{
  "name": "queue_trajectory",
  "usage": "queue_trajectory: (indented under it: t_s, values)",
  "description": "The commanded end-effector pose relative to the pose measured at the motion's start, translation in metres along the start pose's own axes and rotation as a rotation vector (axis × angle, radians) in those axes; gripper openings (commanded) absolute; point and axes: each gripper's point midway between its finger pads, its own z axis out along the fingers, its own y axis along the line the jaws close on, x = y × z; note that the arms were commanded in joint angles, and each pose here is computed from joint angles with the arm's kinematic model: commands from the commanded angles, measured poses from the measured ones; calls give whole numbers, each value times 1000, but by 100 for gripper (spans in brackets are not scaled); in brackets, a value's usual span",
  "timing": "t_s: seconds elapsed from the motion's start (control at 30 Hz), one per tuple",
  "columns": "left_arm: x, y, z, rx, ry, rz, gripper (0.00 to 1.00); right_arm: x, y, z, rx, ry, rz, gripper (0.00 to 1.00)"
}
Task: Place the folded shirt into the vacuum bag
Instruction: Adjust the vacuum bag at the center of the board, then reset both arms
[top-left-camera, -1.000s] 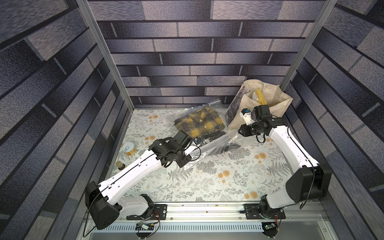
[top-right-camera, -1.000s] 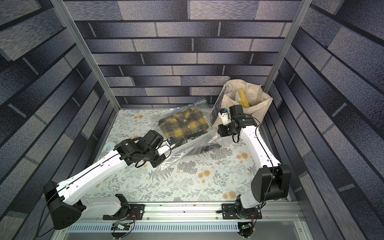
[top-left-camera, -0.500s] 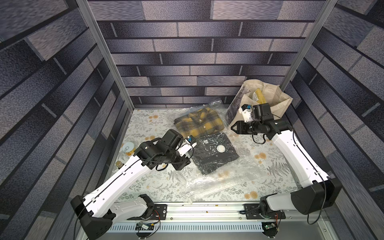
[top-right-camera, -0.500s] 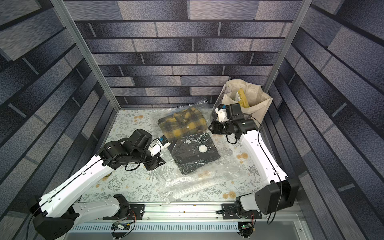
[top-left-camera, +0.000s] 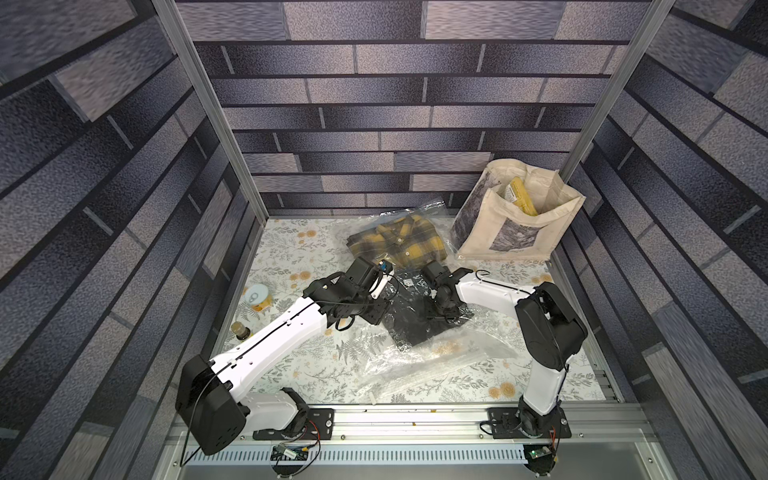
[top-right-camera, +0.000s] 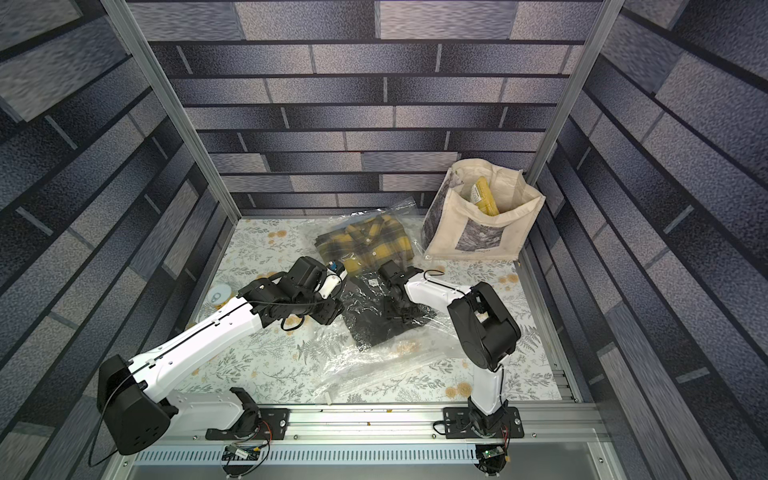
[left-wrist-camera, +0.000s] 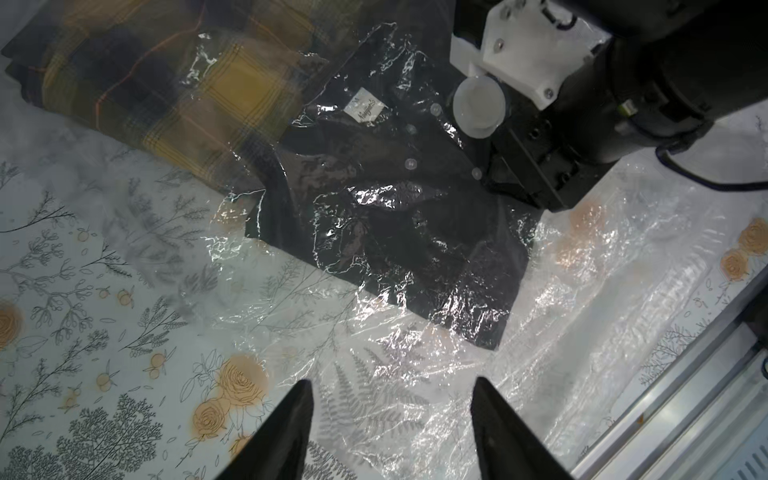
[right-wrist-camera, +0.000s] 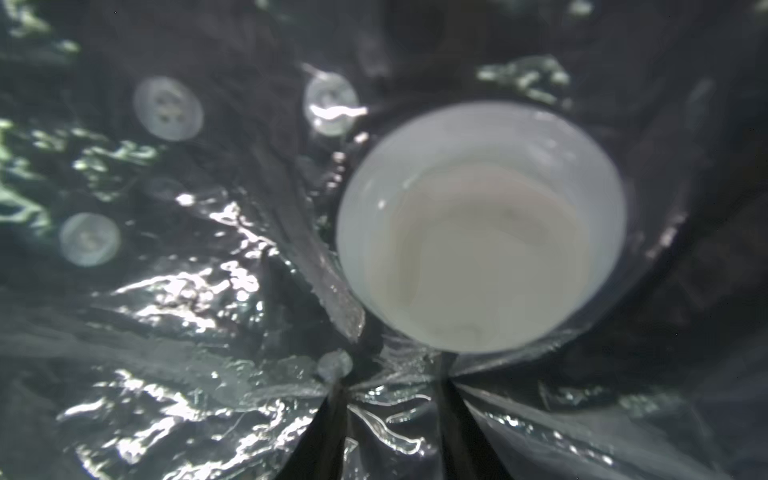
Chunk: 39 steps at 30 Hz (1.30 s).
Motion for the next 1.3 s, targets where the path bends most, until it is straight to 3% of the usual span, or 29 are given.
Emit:
queue_trajectory:
  t_s: [0.0, 0.1, 0.23, 0.3, 0.37, 0.47, 0.5, 0.57, 0.63, 0.77, 0.8, 0.9, 0.97, 1.1, 1.27]
  values:
    - [-9, 32, -12, -103, -100, -127, 67, 5, 38, 25, -82, 24, -1, 37]
    - [-2, 52, -12, -161, -110, -216, 75, -3, 42, 4, -94, -18, -46, 41]
    - [3, 73, -16, -242, -175, -330, 95, -13, 33, -59, -99, -153, -215, 66]
    - [3, 85, -20, -305, -255, -376, 100, -19, 7, -83, -58, -253, -255, 74]
    - [5, 98, -21, -380, -338, -408, 100, -24, -31, -96, -57, -353, -196, 78]
    - [1, 107, -16, -485, -442, -322, 100, -38, -96, -116, -6, -586, -105, 82]
    - [1, 115, -16, -555, -461, -310, 100, -40, -119, -123, 98, -666, -130, 86]
    - [13, 144, -31, -797, -518, -397, 100, -41, -171, -135, 373, -772, -123, 94]
    - [13, 157, -40, -926, -555, -363, 100, -35, -217, -140, 482, -811, 23, 95]
    - [38, 204, -34, -1099, -470, -397, 100, -34, -254, -133, 486, -932, 161, 95]
    - [45, 215, -37, -1112, -447, -461, 100, -39, -260, -136, 507, -972, 173, 95]
    - [40, 239, -25, -965, -505, -463, 100, -56, -262, -134, 474, -1044, 151, 95]
    - [55, 254, -20, -947, -487, -510, 100, -67, -257, -125, 424, -1048, 115, 95]
    - [82, 260, 2, -855, -495, -492, 100, -80, -248, -124, 341, -1103, 55, 95]
    - [71, 271, 5, -773, -587, -446, 100, -83, -238, -103, 259, -1126, -8, 100]
